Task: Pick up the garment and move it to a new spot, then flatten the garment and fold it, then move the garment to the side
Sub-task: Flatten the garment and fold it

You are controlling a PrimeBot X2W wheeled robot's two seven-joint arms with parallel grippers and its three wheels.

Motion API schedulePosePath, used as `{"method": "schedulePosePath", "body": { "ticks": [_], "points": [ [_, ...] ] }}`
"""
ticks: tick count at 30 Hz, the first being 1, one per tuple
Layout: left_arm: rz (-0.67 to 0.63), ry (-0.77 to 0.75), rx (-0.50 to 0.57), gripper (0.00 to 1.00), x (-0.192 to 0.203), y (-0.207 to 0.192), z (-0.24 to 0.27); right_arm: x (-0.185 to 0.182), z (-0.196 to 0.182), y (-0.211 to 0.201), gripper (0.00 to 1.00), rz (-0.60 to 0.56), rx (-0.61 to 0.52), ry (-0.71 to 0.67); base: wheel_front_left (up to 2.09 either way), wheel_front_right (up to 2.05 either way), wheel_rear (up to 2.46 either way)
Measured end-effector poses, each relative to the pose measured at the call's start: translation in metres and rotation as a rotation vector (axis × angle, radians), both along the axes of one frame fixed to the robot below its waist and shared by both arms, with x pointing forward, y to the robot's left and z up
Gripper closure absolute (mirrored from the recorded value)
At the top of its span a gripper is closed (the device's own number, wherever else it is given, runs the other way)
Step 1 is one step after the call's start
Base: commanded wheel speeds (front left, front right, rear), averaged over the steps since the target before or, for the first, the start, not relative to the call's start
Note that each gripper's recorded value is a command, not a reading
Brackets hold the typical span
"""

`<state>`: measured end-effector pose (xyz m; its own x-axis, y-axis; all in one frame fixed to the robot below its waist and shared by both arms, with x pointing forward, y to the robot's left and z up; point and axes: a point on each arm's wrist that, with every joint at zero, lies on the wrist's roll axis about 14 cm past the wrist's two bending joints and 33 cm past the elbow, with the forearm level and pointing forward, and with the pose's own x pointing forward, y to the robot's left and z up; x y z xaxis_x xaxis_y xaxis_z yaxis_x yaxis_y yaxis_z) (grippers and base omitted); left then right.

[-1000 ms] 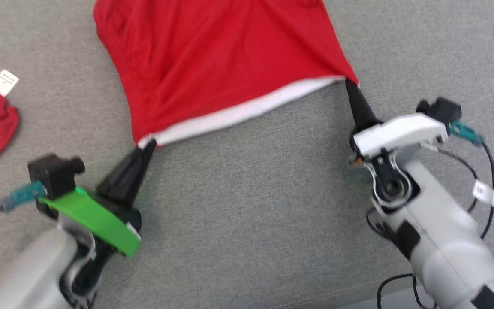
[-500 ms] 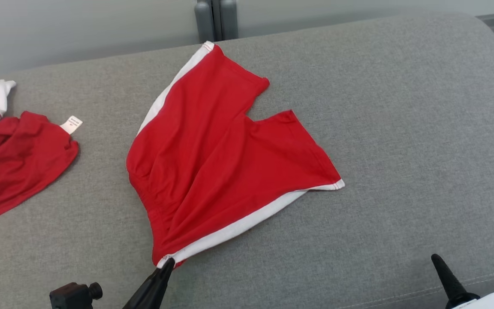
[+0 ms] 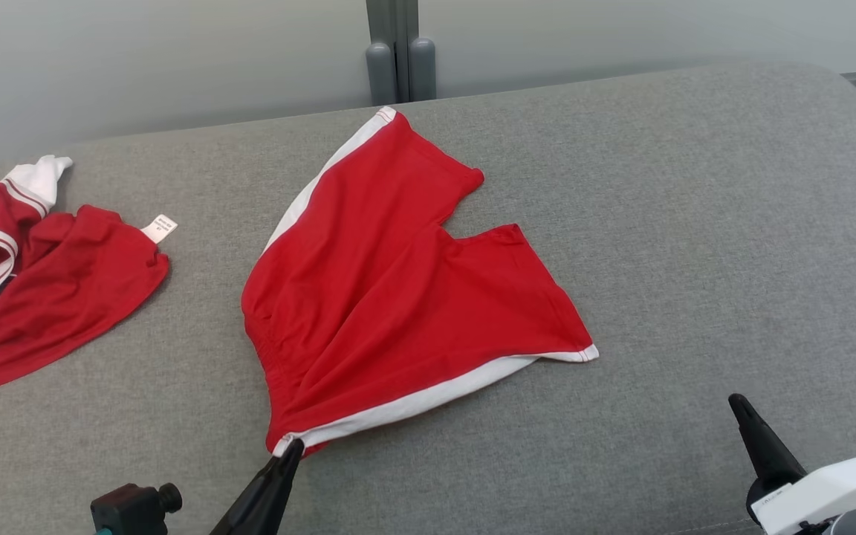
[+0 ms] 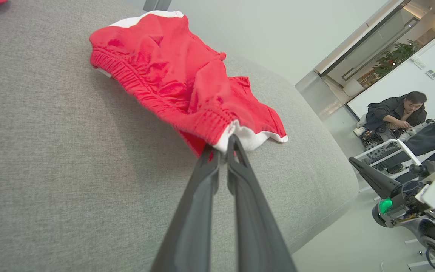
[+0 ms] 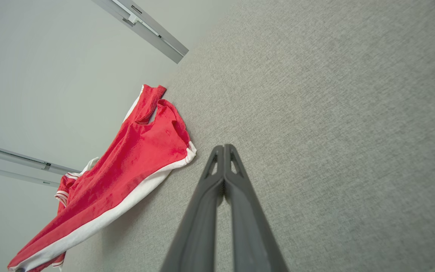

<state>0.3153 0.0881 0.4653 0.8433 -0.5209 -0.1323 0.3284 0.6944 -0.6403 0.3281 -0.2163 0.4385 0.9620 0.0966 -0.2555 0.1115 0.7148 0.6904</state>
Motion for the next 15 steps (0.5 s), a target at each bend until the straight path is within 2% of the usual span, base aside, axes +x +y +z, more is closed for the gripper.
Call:
{"method": "schedulePosePath", "body": {
  "ticks": [3,4,5,6,7,8,9,10,15],
  "points": [
    [0.022,-0.003,0.016,1.00,0.001,0.003,-0.001,0.007,0.010,0.008,1.00,0.031,-0.077,-0.026,0.00,0.00,0.00],
    [0.032,-0.008,0.029,0.93,0.001,0.005,-0.002,0.011,0.015,0.009,1.00,0.033,-0.104,-0.042,0.00,0.00,0.00],
    [0.046,-0.012,0.043,0.69,0.002,0.007,-0.003,0.014,0.021,0.009,1.00,0.029,-0.138,-0.063,0.00,0.00,0.00],
    [0.062,-0.019,0.052,0.46,0.004,0.010,-0.004,0.017,0.027,0.010,0.94,0.030,-0.184,-0.084,0.00,0.00,0.00],
    [0.072,-0.028,0.066,0.00,0.006,0.013,-0.004,0.020,0.033,0.012,0.69,0.036,-0.228,-0.104,0.00,0.00,0.00],
    [0.081,-0.032,0.078,0.00,0.006,0.014,-0.005,0.022,0.040,0.014,0.52,0.027,-0.243,-0.126,0.00,0.00,0.00],
    [0.098,-0.039,0.087,0.00,0.008,0.017,-0.006,0.026,0.047,0.015,0.11,0.004,-0.241,-0.152,0.00,0.00,0.00],
    [0.121,-0.046,0.097,0.00,0.010,0.020,-0.006,0.028,0.053,0.016,0.00,-0.007,-0.252,-0.175,0.00,0.00,0.00],
    [0.170,-0.065,0.165,0.00,0.008,0.030,-0.015,0.033,0.072,0.019,0.00,-0.005,-0.403,-0.248,0.00,0.00,0.00]
  ]
}}
